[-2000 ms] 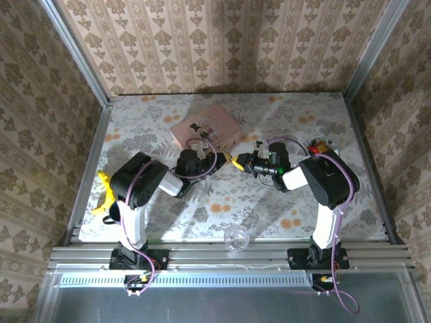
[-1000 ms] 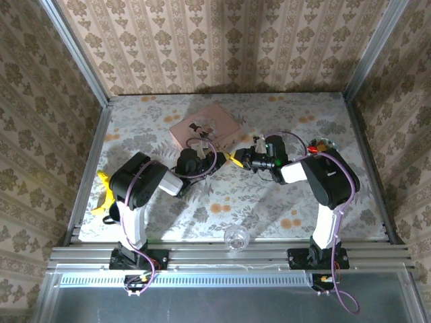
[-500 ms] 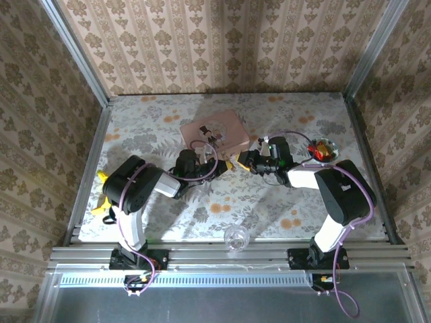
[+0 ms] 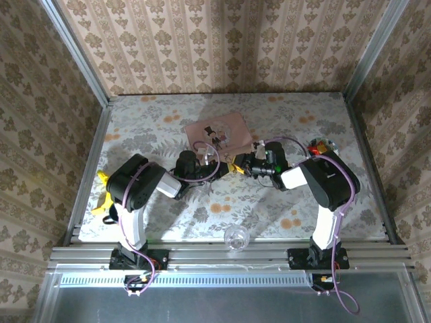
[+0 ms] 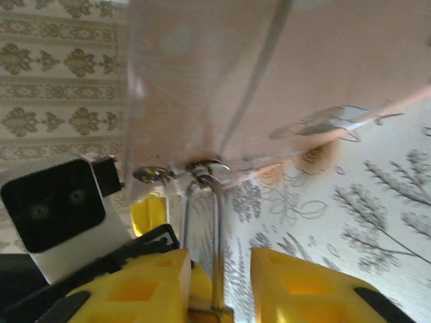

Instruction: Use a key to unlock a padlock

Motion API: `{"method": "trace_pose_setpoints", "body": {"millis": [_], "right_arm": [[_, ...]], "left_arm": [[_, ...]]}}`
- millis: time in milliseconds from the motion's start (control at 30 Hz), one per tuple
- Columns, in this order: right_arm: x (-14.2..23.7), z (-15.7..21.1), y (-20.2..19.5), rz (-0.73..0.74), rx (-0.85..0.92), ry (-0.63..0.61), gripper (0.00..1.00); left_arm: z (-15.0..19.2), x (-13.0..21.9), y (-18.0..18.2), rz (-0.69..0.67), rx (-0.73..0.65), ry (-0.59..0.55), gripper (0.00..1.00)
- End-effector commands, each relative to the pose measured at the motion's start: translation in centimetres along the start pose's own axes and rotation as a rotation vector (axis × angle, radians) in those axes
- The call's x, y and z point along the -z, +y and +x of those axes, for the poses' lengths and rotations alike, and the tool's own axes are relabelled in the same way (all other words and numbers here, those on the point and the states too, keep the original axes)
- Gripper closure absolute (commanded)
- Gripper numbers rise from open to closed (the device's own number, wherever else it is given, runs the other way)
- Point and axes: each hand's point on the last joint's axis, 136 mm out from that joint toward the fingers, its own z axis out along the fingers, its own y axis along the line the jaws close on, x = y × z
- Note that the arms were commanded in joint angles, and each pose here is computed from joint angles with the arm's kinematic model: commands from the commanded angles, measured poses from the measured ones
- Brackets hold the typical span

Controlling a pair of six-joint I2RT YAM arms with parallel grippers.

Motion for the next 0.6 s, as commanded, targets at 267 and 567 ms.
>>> {"method": "trace_pose_setpoints", "body": {"millis": [267,567], "right_arm": [[-0.6,0.1,1.0,-0.019,0.017,0.015,0.72],[-0.6,0.0,1.1,-0.019,0.020,0.013,0.70]], "left_arm": [[5.1,1.5,5.5,-0.155,0.347,0.129,0.51],[2.8,1.7,6.0,-0.224,0.308,0.027,0.44]]}}
